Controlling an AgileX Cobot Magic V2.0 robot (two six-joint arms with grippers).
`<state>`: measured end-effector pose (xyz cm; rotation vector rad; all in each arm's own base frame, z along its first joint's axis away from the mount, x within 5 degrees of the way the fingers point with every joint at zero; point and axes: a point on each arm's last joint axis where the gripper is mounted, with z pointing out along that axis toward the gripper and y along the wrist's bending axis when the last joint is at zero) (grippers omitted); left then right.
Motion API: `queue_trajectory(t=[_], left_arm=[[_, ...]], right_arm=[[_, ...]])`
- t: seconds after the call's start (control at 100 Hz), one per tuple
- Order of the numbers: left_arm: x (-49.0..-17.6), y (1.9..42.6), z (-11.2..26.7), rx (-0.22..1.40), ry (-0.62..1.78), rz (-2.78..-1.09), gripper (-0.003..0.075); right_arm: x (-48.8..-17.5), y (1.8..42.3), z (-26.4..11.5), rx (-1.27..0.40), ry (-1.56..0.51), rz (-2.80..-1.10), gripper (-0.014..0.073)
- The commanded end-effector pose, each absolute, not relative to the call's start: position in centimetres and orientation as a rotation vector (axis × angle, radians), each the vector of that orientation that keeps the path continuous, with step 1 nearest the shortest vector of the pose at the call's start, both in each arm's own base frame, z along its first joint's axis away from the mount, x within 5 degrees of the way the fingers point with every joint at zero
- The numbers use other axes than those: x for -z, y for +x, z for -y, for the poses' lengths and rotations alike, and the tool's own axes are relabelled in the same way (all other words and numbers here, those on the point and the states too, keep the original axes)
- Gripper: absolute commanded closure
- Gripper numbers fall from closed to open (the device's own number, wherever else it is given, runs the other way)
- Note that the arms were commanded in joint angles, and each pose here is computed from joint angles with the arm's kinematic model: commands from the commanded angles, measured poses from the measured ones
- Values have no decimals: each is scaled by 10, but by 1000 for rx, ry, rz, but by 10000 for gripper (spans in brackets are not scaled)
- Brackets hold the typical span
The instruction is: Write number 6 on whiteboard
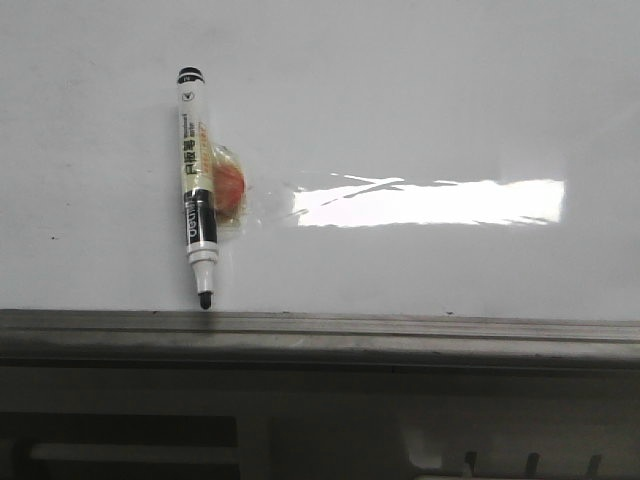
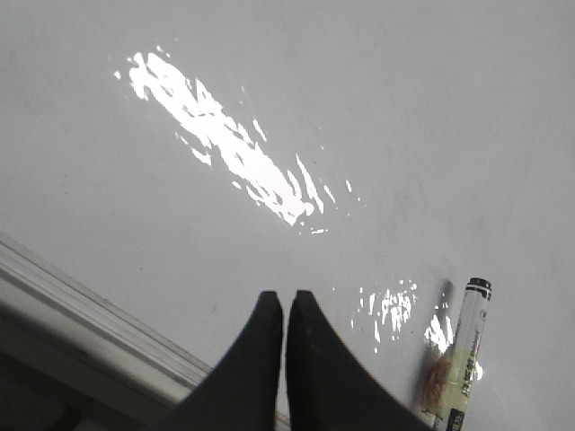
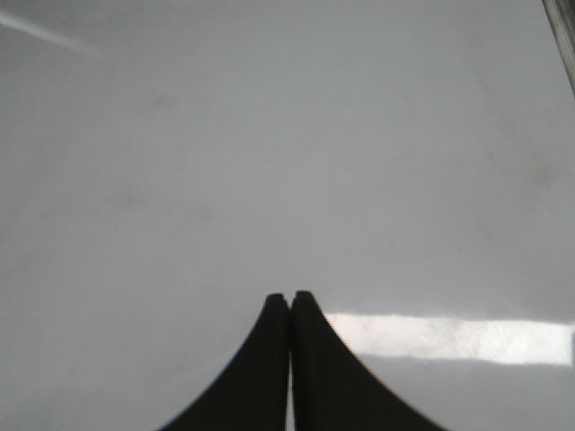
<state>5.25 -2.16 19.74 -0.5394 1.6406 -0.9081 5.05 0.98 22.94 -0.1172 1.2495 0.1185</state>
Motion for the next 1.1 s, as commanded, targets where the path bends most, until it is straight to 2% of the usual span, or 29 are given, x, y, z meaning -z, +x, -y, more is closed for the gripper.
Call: queue_trajectory(t=[0.0,0.13,0.36,0.62,0.73,0.82,0.92,1.03,1.09], left_arm=[[-189,53,18,920,-594,-1585,739],[-189,53,19,924,-591,-1592,739],[-198,52,18,884,-530,-1573,739],[-234,45,22,742,-276,-1548,739],[-260,45,23,635,-147,-1572,738],[-276,54,26,509,-16,-1685,734],[-294,69,31,457,87,-1860,661],[-309,89,41,518,151,-1976,491],[-312,99,49,556,214,-2027,409]], right_arm=[[-232,47,-8,-208,-25,-1157,650],[-237,47,2,-434,253,-1132,650],[-253,44,3,-493,296,-1120,648],[-267,44,-13,-548,238,-1570,648],[-286,45,-17,-472,120,-1689,648],[-303,47,-20,-400,1,-1769,648],[-317,51,-23,-355,-92,-1847,648],[-328,57,-25,-351,-134,-1887,636],[-333,57,-27,-373,-160,-1869,579]])
